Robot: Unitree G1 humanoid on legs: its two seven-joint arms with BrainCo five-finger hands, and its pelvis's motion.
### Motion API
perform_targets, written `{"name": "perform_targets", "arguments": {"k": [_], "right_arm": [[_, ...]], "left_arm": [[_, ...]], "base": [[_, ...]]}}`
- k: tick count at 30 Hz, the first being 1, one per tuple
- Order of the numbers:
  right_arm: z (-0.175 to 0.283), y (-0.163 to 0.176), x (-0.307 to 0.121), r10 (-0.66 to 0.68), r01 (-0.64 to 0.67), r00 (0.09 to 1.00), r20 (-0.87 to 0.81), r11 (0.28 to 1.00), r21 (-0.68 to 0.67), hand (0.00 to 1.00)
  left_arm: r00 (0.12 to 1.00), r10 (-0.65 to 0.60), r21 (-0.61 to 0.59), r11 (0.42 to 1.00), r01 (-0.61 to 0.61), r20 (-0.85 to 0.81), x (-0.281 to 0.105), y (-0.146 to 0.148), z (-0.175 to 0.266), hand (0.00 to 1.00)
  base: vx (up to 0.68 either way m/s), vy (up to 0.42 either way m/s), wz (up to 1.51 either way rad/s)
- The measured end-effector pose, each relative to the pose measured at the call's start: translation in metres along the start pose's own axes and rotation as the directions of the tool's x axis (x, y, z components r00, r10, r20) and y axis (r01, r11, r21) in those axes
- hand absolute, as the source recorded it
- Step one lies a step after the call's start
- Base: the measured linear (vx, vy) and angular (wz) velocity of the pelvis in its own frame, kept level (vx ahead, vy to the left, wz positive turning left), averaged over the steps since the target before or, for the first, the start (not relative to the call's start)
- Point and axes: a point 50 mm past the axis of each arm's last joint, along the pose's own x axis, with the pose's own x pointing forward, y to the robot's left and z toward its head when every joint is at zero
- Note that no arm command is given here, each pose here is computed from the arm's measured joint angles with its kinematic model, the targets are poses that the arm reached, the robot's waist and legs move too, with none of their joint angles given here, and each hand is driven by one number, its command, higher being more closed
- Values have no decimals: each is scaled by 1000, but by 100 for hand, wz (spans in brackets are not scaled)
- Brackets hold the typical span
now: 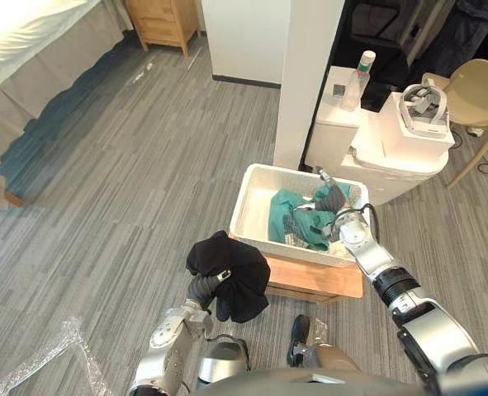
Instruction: Tidy the bed and pick cloth on bed and put in laundry
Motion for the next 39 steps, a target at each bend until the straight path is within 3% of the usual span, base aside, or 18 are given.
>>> {"name": "perform_targets", "arguments": {"k": [5, 7, 11, 13, 15, 19, 23, 26, 30, 37, 39], "right_arm": [[-90, -15, -53, -104, 147, 937, -333, 983, 107, 0], [-138, -24, -94, -143, 319, 834, -533, 913, 255, 0], [-193, -29, -164, -166, 534, 647, -744, 795, 286, 0], [-211, -23, -197, -139, 571, 566, -813, 777, 264, 0], [-232, -8, -256, -66, 611, 441, -895, 753, 245, 0], [-237, 22, -321, 73, 635, 353, -933, 714, 296, 0], [-235, 30, -345, 122, 633, 346, -930, 701, 328, 0], [-234, 27, -360, 116, 634, 350, -930, 701, 326, 0], [-233, 25, -356, 103, 614, 402, -910, 707, 351, 0], [-229, 22, -339, 75, 574, 482, -873, 726, 379, 0], [-228, 25, -338, 90, 561, 487, -869, 730, 390, 0]], "left_arm": [[959, -74, 85, 995, 52, 275, 6, -13, 61, 100], [921, -79, 135, 990, 29, 382, 9, -8, 90, 100], [855, -81, 230, 972, -46, 512, 10, 8, 137, 100], [822, -82, 272, 958, -92, 564, 7, 16, 159, 100], [761, -105, 303, 945, -125, 640, 5, 17, 188, 100], [697, -104, 297, 941, -162, 710, 8, 12, 212, 100], [652, -107, 286, 942, -175, 750, 15, 2, 230, 100], [615, -110, 326, 912, -250, 781, 22, -11, 247, 100], [598, -116, 350, 890, -292, 793, 27, -20, 254, 100], [659, -71, 416, 824, -384, 749, 51, -18, 248, 100], [687, -88, 491, 764, -418, 722, 59, -21, 245, 100]], "base": [[30, 30, -18], [24, 41, -21], [26, 23, -28], [5, 7, -19], [-12, -2, -30], [-17, -14, -37], [-31, -24, -32], [-18, -18, -28], [16, -11, -27], [15, 22, -13], [-56, 30, -2]]}}
